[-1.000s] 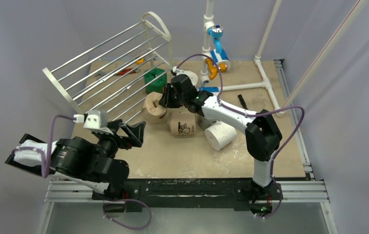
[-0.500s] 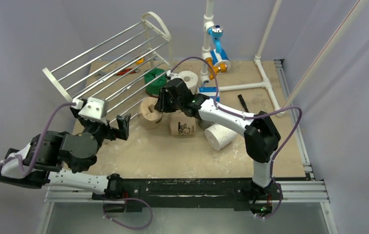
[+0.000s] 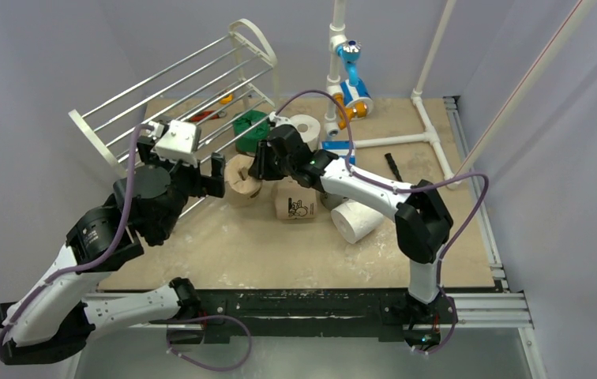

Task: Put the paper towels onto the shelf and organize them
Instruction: Place the paper towel on the shelf.

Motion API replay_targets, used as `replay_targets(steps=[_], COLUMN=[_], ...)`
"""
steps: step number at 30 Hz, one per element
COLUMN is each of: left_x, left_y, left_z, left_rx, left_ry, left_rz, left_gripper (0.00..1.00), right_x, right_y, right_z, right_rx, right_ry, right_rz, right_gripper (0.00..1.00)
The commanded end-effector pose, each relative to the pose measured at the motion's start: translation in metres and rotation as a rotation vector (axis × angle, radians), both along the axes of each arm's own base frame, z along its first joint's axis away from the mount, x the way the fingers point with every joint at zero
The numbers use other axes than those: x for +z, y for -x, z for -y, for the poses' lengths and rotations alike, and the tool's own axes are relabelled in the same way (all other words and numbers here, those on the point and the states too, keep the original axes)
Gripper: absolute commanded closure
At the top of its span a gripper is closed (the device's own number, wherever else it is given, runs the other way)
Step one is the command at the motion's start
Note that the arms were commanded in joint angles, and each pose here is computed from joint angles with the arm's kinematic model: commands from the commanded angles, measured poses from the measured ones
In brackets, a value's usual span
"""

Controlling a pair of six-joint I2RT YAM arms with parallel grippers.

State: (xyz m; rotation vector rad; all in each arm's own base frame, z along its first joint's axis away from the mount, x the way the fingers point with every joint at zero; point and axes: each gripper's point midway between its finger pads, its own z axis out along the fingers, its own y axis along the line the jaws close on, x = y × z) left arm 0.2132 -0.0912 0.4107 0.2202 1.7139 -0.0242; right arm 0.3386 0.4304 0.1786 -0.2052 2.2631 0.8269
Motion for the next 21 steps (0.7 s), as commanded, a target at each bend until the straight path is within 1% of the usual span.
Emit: replay_targets(steps=[1,8,14,21], left_x=[0.026,0.05,0.057,0.058], left_y=[-0.001,0.003,0.004,0.008], left_z=[0.009,0.005,0.006,-0.003], left_rx=[-0.067,-0.089,-0.101,-0.086], left_ry=[0.115,0.173,0.183,0.193], left_rz=[0.084,0.164,0.193,0.215], left_gripper=[0.0,0.0,0.0,0.0], right_x=[0.034,0.023,0.014,0.017], right_y=[-0.021,-0.047,-0.065,-0.072], right_z=[-0.013,-0.018,-0.019,-0.021], right_rx=[-0.052,-0.145,-0.223,-0.272], right_ry=[-0.107,-0.139,-0.136,-0.155], right_rz=[0.035,-0.018,-0.036,-0.036], right_gripper=[0.75,0.76,0.75,0.75])
